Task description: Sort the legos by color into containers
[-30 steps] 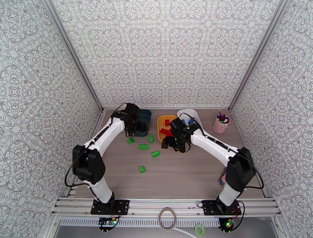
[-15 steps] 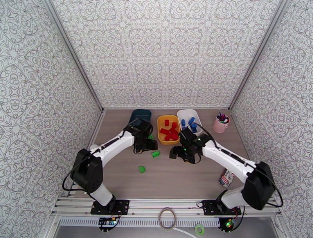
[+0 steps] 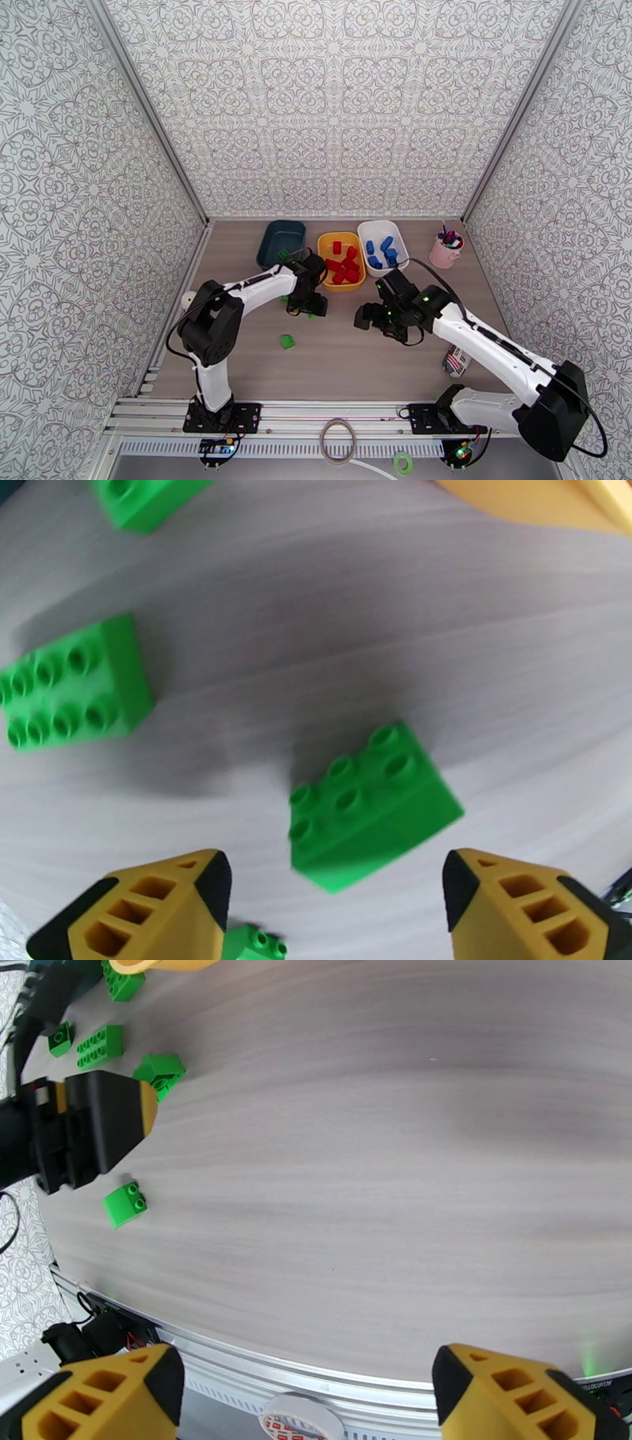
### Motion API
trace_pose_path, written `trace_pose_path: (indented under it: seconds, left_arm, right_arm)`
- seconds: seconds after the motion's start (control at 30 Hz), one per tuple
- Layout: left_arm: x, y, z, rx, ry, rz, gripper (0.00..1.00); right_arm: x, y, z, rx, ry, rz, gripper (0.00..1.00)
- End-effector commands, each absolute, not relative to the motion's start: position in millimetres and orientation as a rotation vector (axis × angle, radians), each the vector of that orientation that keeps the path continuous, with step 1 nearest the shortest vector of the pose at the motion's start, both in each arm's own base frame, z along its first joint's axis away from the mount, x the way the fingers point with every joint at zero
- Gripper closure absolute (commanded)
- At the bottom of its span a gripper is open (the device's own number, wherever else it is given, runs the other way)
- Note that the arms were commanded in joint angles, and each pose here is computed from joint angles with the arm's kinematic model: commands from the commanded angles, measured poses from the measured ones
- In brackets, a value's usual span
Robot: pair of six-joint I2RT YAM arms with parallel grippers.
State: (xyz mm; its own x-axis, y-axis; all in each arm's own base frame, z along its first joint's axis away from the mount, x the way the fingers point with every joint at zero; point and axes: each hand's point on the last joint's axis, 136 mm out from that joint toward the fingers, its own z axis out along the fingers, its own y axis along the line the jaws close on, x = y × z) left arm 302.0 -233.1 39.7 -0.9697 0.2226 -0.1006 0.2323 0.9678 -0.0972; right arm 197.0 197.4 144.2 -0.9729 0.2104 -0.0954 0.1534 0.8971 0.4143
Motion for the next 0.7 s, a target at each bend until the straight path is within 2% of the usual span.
trace_pose_path:
  seconds: [0.0,0.3,0.47,0.53,0.67]
  left_arm:
    - [316,-239,38,0.463,2.985,-0.104,0.28]
    - [323,-247,27,0.533,2.998,-0.104,0.43]
    - [317,-248,26,0.531,3.000,-0.133,0.48]
    - [313,-247,27,0.525,3.002,-0.140,0.48]
    - [305,-247,27,0.529,3.005,-0.145,0.39]
  right_arm:
    - [193,190,141,0.321,2.930,0.581,0.12]
    - [202,195,147,0.293,2.936,0.553,0.12]
    - [207,201,147,0.291,2.936,0.564,0.12]
    - [209,202,146,0.291,2.934,0.566,0.12]
    - [212,205,145,0.293,2.931,0.579,0.12]
